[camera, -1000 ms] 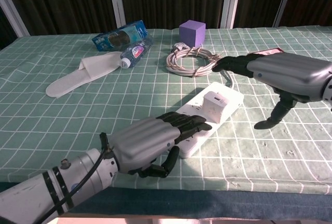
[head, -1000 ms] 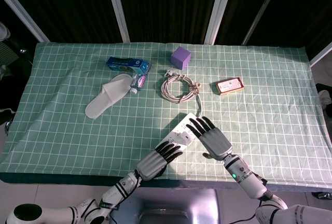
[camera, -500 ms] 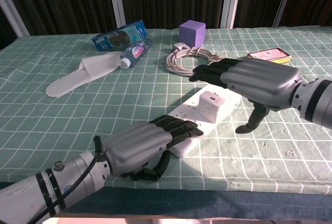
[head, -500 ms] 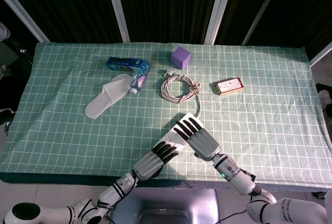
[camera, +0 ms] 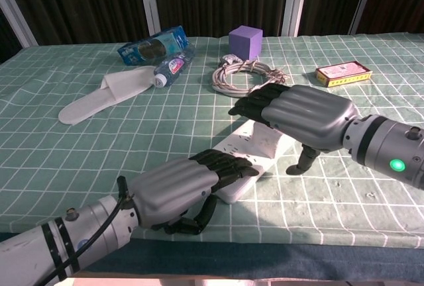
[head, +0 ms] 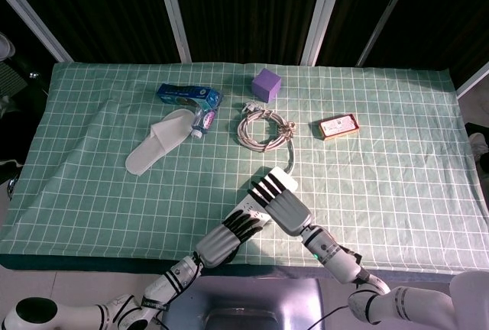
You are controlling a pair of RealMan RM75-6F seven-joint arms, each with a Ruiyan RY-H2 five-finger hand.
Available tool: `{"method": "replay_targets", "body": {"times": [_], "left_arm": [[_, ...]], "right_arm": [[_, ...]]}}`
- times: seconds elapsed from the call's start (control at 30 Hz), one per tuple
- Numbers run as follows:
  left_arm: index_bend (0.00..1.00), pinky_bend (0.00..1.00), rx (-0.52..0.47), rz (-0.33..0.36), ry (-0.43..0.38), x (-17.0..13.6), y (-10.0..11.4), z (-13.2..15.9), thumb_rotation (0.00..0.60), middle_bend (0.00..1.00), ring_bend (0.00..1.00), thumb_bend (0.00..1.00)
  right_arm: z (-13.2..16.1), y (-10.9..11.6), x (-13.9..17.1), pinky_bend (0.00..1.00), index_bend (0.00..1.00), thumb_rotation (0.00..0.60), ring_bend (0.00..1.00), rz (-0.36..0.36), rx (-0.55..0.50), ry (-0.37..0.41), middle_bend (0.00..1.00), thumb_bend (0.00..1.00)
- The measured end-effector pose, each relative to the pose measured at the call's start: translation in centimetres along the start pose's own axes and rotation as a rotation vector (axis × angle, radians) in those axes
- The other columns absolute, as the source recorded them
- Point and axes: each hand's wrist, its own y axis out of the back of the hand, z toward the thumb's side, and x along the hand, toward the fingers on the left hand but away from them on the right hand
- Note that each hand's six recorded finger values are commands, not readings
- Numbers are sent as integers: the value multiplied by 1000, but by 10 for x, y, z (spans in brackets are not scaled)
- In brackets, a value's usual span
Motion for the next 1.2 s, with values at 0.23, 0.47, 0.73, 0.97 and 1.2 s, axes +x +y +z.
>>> {"method": "replay_targets", "body": {"times": [0.23,0.47,0.73,0.97,1.2], "left_arm": [[0,64,1,-1,1,-1,0,-1,600,44,8,859],[0,64,-1,0,3,-3,0,-2,600,44,8,859],[0,65,3,-3,-1,-3,0,-1,600,45,9,859],[0,65,0,-3,2,-3,-1,-1,600,45,8,859],[0,65,-1,-6,-1,-2,-2,-1,600,45,8,859]], "right_arm": [[2,0,-4,262,327,600,197,-44,38,-9,332,274],[4,-2,-5,293,358,600,226,-42,57,-14,352,280],[4,0,-7,402,498,600,351,-75,59,-32,436,317],[2,-3,-8,453,519,600,375,-69,65,-53,440,321],[2,-4,-8,466,515,600,375,-69,63,-56,440,321]]}}
